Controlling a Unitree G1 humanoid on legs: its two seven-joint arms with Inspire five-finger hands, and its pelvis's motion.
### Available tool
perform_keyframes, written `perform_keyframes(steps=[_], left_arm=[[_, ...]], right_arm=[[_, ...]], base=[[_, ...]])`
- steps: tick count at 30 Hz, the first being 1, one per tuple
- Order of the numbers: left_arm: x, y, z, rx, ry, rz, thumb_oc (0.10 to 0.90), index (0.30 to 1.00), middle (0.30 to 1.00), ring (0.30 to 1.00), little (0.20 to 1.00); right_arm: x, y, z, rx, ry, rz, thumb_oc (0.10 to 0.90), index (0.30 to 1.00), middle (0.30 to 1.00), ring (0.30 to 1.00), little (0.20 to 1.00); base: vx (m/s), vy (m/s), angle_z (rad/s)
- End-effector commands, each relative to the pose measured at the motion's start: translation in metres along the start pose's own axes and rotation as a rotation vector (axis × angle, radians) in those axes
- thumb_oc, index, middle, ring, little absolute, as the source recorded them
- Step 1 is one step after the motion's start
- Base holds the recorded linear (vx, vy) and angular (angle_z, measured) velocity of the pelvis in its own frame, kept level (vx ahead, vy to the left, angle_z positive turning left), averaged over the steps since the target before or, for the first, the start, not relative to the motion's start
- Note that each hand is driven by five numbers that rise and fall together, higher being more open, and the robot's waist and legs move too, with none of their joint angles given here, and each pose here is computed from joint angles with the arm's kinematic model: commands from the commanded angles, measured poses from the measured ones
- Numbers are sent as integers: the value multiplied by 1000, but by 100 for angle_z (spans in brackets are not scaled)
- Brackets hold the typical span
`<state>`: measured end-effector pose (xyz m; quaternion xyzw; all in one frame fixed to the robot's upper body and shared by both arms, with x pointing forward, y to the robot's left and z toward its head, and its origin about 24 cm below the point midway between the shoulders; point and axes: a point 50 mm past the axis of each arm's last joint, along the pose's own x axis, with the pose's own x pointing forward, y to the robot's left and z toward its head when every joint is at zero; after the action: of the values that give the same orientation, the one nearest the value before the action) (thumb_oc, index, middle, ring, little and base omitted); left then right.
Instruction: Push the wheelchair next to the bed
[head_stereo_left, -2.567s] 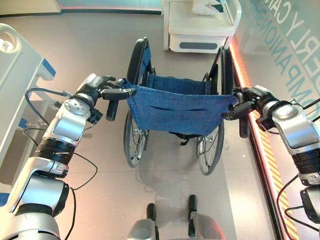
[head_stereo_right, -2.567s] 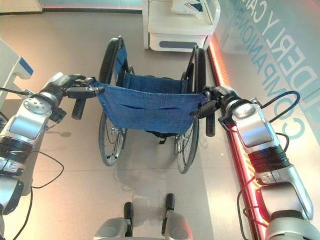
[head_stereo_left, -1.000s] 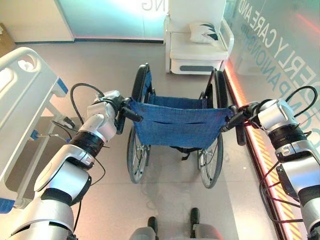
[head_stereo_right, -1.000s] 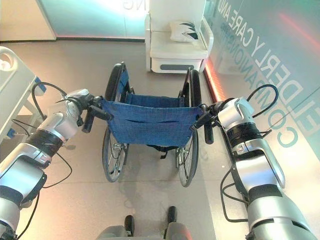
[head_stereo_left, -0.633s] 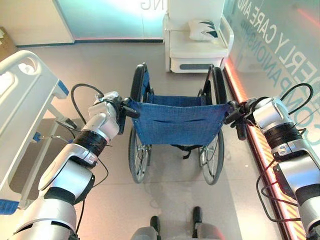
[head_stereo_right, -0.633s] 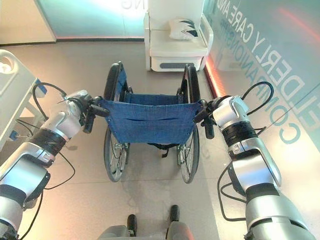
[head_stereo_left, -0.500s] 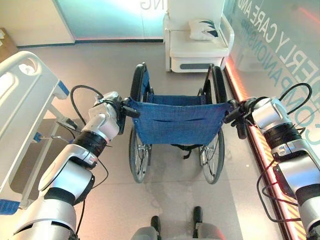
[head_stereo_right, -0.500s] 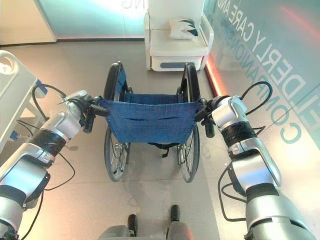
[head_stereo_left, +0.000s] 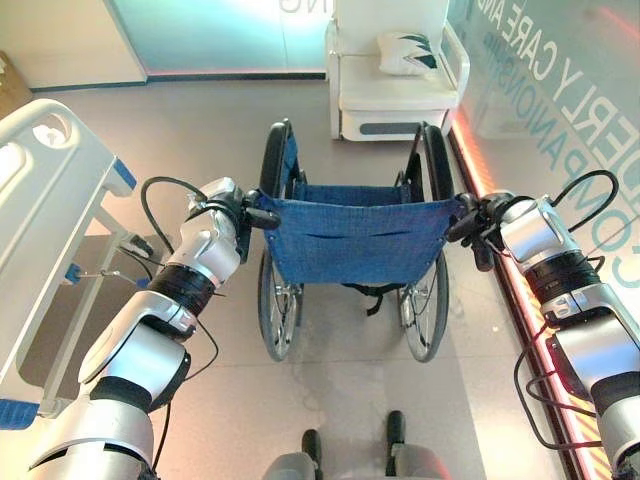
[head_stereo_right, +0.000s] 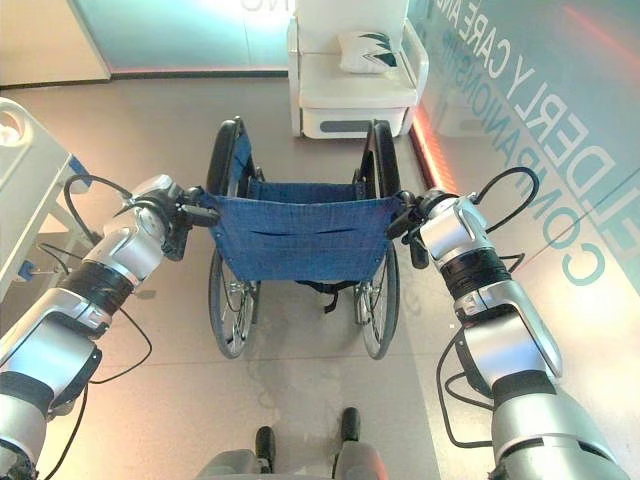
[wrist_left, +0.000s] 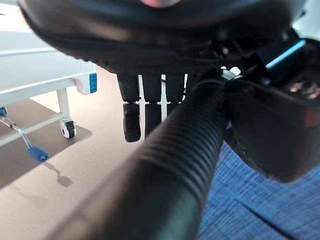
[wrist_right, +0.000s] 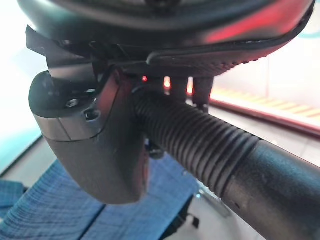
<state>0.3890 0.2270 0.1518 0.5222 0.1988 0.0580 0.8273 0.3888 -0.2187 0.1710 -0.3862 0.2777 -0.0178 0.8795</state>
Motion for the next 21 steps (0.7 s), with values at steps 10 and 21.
perform_keyframes(steps=[10, 21], left_arm=[[5, 0, 2, -386, -57, 62, 400, 300, 300, 300, 300], [6, 19, 10, -286, -76, 53, 400, 300, 300, 300, 300]], right_arm=[[-7, -21, 24, -324, -116, -277, 400, 300, 300, 300, 300], [-14, -50, 38, -350, -214, -408, 400, 300, 300, 300, 300]], base=[[58, -98, 7], [87, -227, 22]])
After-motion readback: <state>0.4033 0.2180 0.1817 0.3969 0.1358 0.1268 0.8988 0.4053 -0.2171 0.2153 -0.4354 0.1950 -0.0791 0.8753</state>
